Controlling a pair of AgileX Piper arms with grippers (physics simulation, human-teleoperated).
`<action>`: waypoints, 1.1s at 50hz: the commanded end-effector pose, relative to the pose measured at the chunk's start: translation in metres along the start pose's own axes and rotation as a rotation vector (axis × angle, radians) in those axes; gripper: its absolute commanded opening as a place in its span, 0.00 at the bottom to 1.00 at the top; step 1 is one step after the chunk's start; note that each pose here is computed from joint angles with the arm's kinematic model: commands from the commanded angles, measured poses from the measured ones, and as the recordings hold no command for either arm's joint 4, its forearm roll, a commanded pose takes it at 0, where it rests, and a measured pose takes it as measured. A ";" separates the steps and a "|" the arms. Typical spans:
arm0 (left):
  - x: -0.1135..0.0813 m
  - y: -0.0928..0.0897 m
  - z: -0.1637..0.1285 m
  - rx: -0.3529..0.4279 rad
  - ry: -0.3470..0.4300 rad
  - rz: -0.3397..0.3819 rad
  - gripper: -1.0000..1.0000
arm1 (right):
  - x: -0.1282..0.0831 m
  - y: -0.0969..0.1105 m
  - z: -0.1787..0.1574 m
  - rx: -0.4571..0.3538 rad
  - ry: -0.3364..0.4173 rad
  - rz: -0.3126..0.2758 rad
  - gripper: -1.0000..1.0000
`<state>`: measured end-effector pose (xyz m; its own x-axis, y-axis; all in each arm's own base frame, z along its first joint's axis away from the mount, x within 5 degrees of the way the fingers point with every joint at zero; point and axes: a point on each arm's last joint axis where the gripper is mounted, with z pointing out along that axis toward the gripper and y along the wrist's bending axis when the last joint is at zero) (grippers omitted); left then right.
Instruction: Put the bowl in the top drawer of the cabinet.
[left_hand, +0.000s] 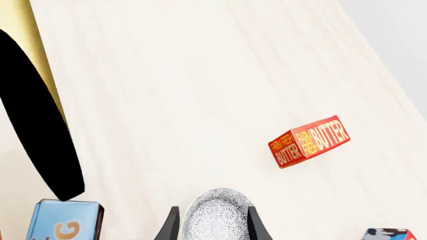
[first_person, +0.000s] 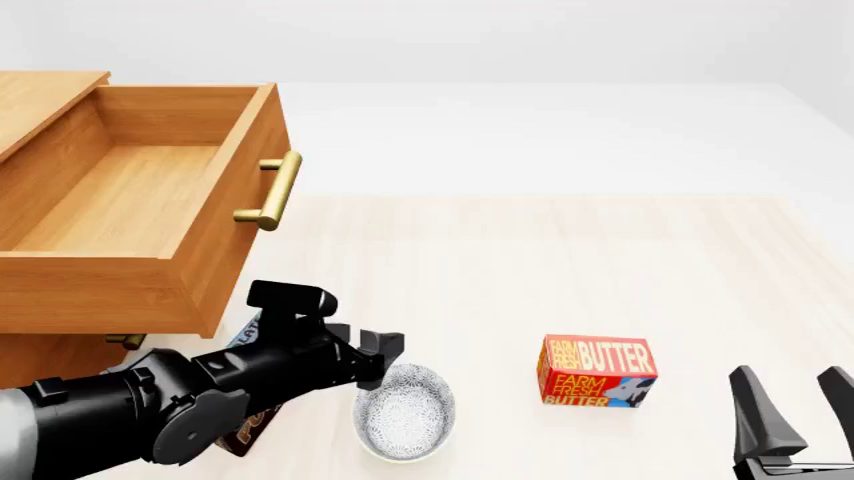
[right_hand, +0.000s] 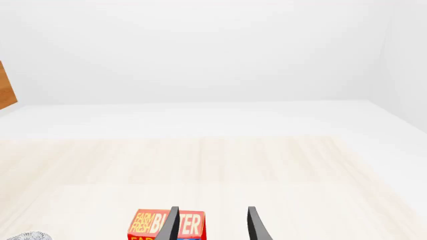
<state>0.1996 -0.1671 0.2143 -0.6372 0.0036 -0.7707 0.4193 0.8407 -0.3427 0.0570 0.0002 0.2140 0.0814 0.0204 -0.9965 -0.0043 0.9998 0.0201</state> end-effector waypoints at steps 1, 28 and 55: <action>0.007 0.008 0.010 -0.022 0.019 -0.018 1.00 | 0.000 0.000 0.000 0.000 0.000 0.000 1.00; 0.029 0.016 0.026 -0.040 0.066 -0.053 1.00 | 0.000 0.000 0.000 0.000 0.000 -0.001 1.00; 0.042 0.019 0.042 -0.050 0.099 -0.075 1.00 | 0.000 0.000 0.000 0.000 0.000 0.000 1.00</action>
<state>0.2058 -0.1711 0.1602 -0.7170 -0.0090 -0.6970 0.3454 0.8640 -0.3665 0.0570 0.0002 0.2140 0.0814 0.0203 -0.9965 -0.0043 0.9998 0.0200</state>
